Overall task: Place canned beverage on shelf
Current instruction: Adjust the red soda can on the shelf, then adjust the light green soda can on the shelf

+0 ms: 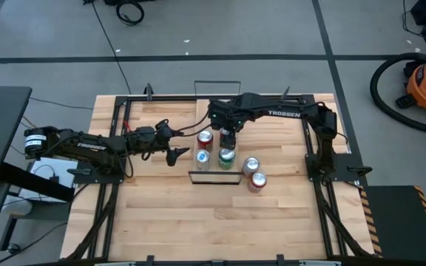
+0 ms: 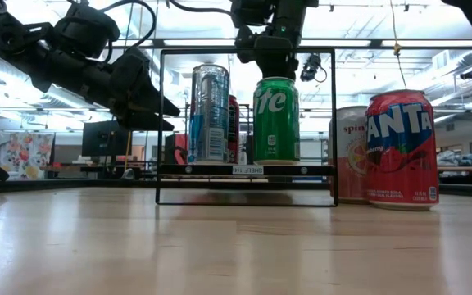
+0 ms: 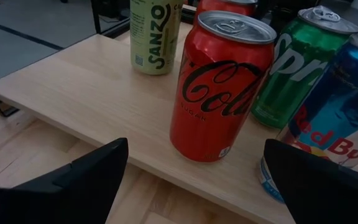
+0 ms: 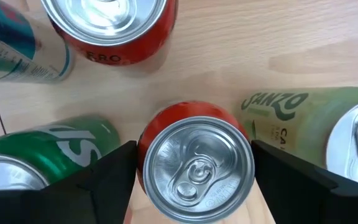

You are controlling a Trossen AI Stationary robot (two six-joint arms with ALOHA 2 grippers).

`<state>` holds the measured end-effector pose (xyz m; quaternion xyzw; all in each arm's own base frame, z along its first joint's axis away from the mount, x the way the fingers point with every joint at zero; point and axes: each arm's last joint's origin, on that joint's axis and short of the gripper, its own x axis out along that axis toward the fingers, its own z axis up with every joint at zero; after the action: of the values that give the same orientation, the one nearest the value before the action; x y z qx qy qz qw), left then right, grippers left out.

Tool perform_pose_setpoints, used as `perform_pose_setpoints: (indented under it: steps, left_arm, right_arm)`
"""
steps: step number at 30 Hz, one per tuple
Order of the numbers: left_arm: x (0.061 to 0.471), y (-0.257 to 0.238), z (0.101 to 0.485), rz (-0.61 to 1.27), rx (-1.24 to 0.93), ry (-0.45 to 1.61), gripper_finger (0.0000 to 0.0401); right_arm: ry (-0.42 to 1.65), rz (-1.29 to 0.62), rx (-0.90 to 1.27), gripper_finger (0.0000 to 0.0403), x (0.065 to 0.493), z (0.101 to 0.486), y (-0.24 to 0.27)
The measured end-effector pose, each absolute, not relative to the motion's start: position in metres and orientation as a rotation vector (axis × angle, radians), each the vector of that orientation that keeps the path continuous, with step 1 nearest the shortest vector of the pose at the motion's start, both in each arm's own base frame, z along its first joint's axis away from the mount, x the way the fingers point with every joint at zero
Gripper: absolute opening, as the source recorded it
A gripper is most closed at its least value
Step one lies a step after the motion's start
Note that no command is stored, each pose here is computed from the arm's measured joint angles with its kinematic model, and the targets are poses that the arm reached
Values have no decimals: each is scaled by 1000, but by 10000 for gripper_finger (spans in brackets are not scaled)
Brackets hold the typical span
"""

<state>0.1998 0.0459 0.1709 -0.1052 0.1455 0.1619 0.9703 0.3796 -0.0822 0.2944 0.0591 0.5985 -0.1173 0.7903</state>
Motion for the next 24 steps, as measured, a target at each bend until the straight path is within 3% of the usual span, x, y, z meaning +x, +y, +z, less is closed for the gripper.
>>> perform_pose_setpoints:
  steps: [12,24]
  left_arm:
    - [200,46,171,328,-218,293,389]
    - [200,46,171,329,-226,290,389]
  right_arm:
    - [1289,-259,139,358,380,294,-81]
    - [1186,-285,103,362,359,329,-85]
